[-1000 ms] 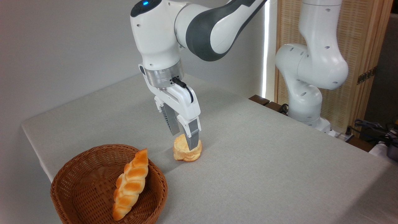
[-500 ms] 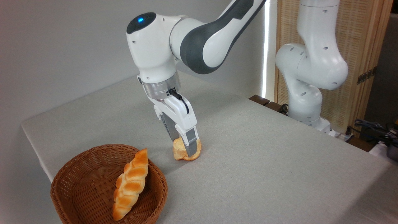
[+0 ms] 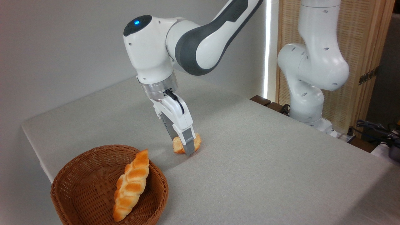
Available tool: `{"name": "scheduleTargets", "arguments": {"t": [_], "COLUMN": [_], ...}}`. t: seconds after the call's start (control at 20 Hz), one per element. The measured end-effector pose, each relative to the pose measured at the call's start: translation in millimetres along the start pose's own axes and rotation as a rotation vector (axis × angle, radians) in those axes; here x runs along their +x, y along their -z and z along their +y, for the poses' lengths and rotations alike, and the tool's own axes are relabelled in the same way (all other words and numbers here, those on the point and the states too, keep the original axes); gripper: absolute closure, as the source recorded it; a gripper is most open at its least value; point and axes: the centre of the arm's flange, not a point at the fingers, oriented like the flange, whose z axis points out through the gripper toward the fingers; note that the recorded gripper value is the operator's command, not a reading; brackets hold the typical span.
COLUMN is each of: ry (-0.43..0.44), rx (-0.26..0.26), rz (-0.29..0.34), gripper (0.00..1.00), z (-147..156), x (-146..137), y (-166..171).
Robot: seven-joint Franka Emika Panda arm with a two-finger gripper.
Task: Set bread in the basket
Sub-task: 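Close the gripper fingers around the round bun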
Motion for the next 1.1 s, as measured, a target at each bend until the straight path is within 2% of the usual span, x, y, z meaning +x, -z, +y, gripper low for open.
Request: {"name": "scheduleTargets", "arguments": {"t": [0.05,0.25,0.5,1.1], "ry": [-0.002,-0.003,-0.034,-0.027], "rx": [-0.002,-0.005,-0.009,-0.001], "rz": [-0.002,-0.006,-0.011,0.001], "gripper": [0.08,0.48,0.51,0.51], "z": [0.3,0.4,-0.4,-5.6], "x": [0.9,1.8,2.5,1.4], "y": [-1.5,-3.7,-7.3,-0.6]}}
